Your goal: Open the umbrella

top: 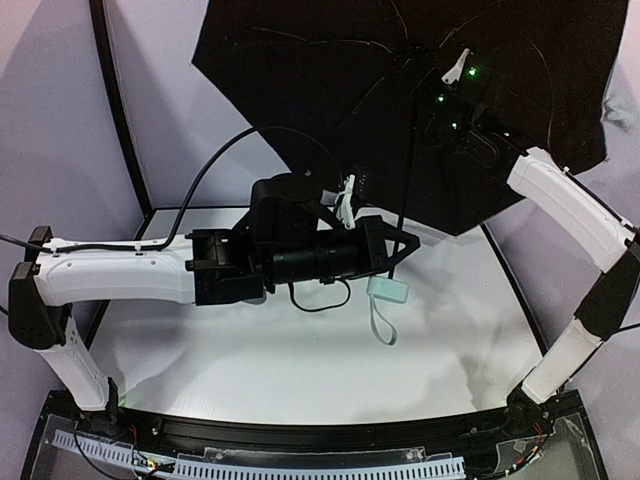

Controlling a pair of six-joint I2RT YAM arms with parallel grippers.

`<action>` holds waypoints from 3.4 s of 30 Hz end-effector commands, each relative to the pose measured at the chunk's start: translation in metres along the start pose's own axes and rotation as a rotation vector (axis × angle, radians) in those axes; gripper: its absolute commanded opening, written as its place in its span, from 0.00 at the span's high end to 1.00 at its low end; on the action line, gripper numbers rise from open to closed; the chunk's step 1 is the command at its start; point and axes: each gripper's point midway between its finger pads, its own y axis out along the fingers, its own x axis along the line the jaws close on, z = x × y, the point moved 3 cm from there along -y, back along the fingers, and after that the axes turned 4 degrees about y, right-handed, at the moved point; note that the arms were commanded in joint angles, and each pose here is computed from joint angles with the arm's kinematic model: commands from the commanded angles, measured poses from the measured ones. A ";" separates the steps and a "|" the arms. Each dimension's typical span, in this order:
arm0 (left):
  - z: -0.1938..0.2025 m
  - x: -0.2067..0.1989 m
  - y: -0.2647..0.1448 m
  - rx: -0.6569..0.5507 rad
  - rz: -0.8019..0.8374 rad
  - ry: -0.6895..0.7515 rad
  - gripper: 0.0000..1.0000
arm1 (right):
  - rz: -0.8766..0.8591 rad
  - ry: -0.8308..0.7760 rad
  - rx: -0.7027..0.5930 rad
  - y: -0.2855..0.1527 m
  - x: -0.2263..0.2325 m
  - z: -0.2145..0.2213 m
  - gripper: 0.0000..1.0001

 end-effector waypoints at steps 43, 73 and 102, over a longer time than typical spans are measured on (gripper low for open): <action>0.028 -0.035 -0.061 -0.312 -0.386 0.755 0.99 | -0.669 0.149 0.242 -0.042 0.005 -0.029 0.07; -0.018 0.049 -0.003 -0.343 -0.213 0.352 0.99 | -0.654 0.098 0.132 -0.210 -0.030 0.007 0.08; 0.013 0.006 0.024 -0.309 -0.113 0.223 0.99 | -0.552 0.430 0.103 -0.102 -0.008 -0.010 0.43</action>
